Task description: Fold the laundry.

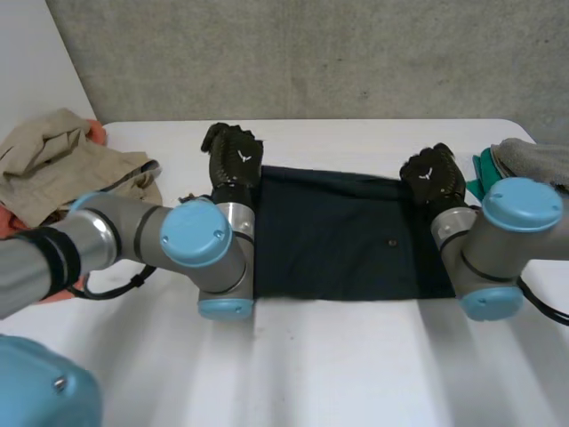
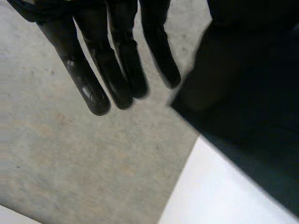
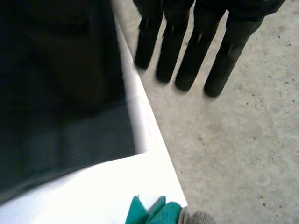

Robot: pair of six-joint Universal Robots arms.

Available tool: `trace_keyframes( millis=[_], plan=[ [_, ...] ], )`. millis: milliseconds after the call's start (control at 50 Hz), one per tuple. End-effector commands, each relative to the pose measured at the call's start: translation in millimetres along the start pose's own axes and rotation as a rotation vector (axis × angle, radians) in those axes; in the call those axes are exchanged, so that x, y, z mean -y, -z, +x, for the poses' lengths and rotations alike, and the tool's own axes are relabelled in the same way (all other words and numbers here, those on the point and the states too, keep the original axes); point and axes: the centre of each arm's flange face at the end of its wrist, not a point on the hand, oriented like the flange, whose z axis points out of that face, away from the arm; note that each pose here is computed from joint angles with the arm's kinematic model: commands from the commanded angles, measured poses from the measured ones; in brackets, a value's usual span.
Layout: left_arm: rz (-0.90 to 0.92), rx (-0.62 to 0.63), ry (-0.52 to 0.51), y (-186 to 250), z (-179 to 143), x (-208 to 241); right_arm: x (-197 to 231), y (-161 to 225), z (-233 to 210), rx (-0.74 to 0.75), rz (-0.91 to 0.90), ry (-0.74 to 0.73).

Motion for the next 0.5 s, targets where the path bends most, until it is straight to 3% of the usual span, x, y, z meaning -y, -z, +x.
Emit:
trace_keyframes(
  millis=[20,140,260,340,500],
  plan=[
    [0.057,-0.009,0.012,1.1,9.3,0.5,1.2,-11.6,2.3,-0.052,-0.002,-0.031],
    [0.092,-0.005,0.031,13.7,-14.5,26.8,30.9,13.6,45.5,-0.047,-0.021,-0.169],
    [0.066,-0.032,0.060,33.1,-31.7,32.0,48.8,56.3,63.2,0.122,-0.134,-0.323],
    [0.048,-0.060,0.162,53.9,-53.8,40.4,25.1,88.2,62.3,0.296,-0.307,-0.466],
    [-0.103,-0.239,0.392,104.0,-55.5,37.1,4.6,108.8,39.5,0.396,-0.307,-0.532]
  ],
)
